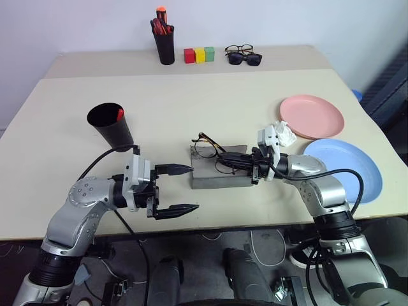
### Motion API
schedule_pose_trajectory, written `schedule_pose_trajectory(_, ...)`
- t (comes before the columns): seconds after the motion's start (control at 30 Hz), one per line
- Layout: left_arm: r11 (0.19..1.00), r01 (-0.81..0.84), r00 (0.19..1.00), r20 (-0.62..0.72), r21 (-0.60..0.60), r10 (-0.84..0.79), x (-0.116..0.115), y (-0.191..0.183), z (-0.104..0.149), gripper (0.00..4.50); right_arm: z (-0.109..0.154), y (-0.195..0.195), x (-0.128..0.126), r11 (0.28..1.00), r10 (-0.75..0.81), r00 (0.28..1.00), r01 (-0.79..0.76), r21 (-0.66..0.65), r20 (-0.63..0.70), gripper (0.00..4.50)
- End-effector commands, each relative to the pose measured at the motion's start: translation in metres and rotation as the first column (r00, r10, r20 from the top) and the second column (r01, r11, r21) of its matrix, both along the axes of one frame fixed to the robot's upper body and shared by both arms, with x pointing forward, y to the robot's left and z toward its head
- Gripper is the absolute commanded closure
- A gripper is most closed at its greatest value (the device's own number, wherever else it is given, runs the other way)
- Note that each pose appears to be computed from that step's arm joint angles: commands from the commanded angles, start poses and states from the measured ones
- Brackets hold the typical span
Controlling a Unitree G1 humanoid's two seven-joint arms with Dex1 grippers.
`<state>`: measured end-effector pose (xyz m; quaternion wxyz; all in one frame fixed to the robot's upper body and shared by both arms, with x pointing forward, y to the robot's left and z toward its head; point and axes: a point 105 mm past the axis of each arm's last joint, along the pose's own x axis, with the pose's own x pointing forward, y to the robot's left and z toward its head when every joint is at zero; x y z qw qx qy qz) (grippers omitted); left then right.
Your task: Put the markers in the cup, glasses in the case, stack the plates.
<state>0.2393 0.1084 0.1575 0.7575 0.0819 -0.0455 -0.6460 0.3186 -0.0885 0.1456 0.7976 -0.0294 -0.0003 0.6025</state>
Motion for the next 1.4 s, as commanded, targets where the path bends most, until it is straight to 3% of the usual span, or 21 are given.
schedule_pose_trajectory(0.03, 1.0, 0.018, 0.999, 0.03, -0.021, -0.018, -0.006, -0.003, 0.008, 0.0, 0.011, 0.002, 0.002, 1.0, 0.016, 0.998, -0.016, -0.004, 0.061, 4.48)
schedule_pose_trajectory(0.6, 1.0, 0.008, 1.0, 0.025, -0.025, -0.008, -0.007, -0.002, 0.007, 0.0, -0.012, -0.014, 0.004, 0.977, 0.066, 0.993, -0.046, -0.208, 0.093, 4.48)
schedule_pose_trajectory(0.7, 1.0, 0.005, 1.0, 0.024, -0.022, -0.005, -0.007, -0.001, 0.007, 0.0, -0.013, -0.019, 0.005, 0.972, 0.058, 0.994, -0.034, -0.234, 0.097, 3.52)
schedule_pose_trajectory(0.93, 1.0, -0.004, 1.0, 0.024, -0.016, 0.004, -0.005, 0.003, 0.007, 0.0, -0.006, -0.028, 0.005, 0.977, 0.017, 0.993, 0.01, -0.215, 0.121, 0.05)
schedule_pose_trajectory(1.13, 0.994, -0.075, 0.997, -0.002, -0.077, 0.075, 0.008, 0.009, 0.018, 0.0, 0.016, -0.053, -0.004, 0.981, -0.079, 0.985, 0.103, -0.163, 0.151, 0.05)
schedule_pose_trajectory(1.27, 0.96, -0.229, 0.973, -0.012, -0.161, 0.23, 0.043, 0.014, 0.041, 0.0, 0.014, -0.101, -0.029, 0.942, -0.218, 0.964, 0.249, -0.227, 0.15, 0.05)
schedule_pose_trajectory(1.4, 0.941, -0.316, 0.947, 0.029, -0.124, 0.321, 0.075, 0.014, 0.046, 0.0, 0.003, -0.134, -0.053, 0.893, -0.339, 0.933, 0.36, -0.27, 0.125, 0.05)
